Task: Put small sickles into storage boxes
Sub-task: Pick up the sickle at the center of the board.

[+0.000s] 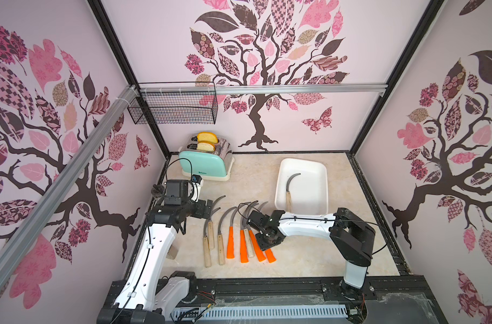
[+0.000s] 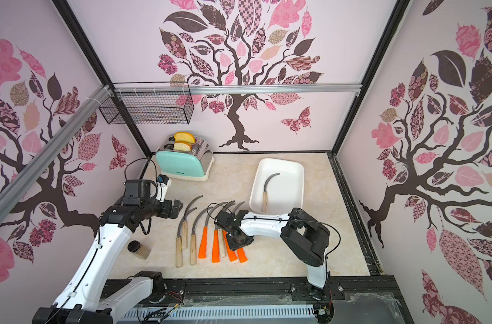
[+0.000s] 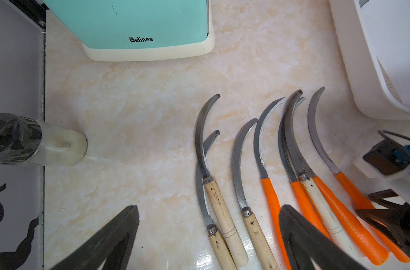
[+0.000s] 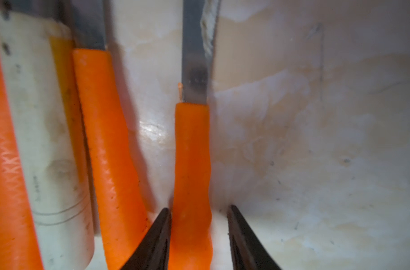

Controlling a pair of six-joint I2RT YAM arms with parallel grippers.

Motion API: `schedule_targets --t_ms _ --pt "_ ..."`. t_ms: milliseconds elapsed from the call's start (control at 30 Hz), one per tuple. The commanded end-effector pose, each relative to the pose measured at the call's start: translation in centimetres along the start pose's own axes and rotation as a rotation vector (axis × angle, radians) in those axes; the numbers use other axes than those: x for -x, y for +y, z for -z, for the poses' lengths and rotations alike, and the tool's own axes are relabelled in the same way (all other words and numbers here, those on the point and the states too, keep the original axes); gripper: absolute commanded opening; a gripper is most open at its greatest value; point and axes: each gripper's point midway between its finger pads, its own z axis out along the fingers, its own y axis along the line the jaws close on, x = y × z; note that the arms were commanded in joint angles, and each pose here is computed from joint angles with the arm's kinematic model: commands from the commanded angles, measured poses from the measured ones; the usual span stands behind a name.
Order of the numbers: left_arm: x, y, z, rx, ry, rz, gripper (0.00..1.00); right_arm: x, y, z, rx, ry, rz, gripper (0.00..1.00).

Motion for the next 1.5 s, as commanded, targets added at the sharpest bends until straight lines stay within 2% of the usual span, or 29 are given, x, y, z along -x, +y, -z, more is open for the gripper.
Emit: schedule_targets --t_ms 0,633,1100,1467 --pt "0.0 -0.4 0.2 -0.014 -0.013 -0.015 0.98 -0.2 -0.3 0.2 -0.034 0.009 0.002 0.43" --pt "-0.3 -0.6 0.1 -0.029 -0.001 -0.013 0.98 -0.9 -0.6 -0.4 -0.051 0.033 0.009 0.38" --pt "0.6 -0.7 0.4 -0.036 -0.016 -0.014 0.98 -1.4 -1.4 -1.2 -0.084 0.043 0.022 0.23" --pt "1.4 -0.5 0.6 -0.032 -0.034 0.005 0.98 -0.9 -1.5 -0.5 -0.087 0.017 0.031 0.18"
